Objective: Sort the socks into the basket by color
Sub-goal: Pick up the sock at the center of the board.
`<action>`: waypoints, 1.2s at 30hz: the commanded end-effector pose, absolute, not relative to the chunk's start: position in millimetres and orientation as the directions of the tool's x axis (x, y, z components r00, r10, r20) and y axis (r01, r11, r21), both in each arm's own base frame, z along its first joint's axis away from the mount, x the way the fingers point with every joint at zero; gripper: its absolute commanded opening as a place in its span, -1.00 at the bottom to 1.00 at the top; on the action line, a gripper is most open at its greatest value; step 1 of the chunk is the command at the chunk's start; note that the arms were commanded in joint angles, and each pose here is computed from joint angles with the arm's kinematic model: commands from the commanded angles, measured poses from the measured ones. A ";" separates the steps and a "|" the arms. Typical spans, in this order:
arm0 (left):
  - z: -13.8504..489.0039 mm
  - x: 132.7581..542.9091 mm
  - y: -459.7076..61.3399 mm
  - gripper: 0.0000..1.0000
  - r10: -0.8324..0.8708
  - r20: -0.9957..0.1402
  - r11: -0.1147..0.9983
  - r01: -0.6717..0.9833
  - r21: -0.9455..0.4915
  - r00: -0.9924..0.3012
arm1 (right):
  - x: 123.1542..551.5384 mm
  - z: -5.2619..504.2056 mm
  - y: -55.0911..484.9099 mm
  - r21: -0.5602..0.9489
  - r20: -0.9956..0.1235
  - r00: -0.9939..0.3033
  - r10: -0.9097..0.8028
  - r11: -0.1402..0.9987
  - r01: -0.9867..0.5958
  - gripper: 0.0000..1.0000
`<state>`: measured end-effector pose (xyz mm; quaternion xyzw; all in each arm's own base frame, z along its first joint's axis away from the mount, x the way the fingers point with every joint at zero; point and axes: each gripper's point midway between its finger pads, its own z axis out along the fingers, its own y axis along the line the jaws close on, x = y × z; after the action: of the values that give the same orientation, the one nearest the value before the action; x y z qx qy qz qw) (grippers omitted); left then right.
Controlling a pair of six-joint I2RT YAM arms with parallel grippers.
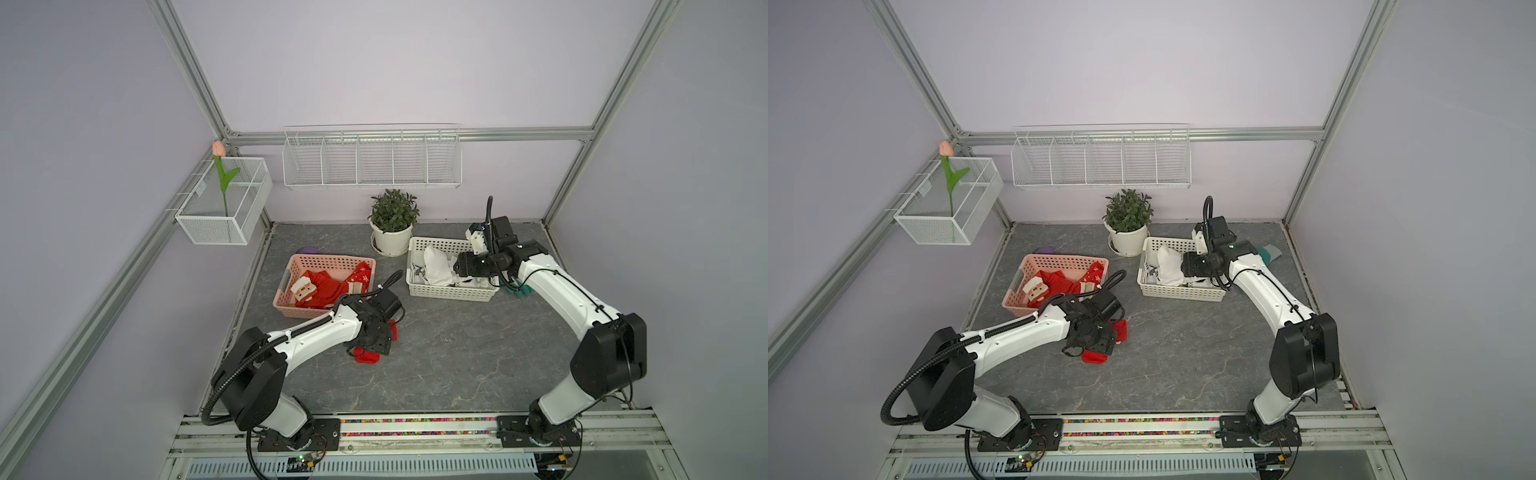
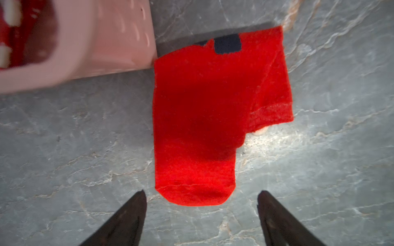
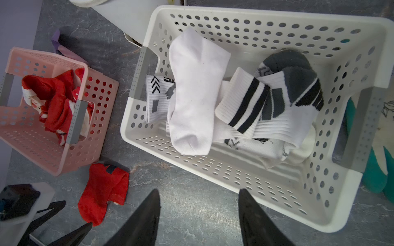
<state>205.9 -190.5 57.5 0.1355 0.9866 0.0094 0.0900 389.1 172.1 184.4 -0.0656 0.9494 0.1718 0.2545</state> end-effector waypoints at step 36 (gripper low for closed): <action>5.8 197.0 -208.1 -0.01 0.294 -0.044 0.955 0.292 0.040 -0.955 | 386.8 193.8 168.2 0.292 -0.532 -0.846 -0.025 0.933 -0.212 0.21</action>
<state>198.3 -206.4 18.3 0.1482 0.9883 0.0114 0.0327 389.0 172.0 184.6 -0.0657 0.9488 0.1722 0.2567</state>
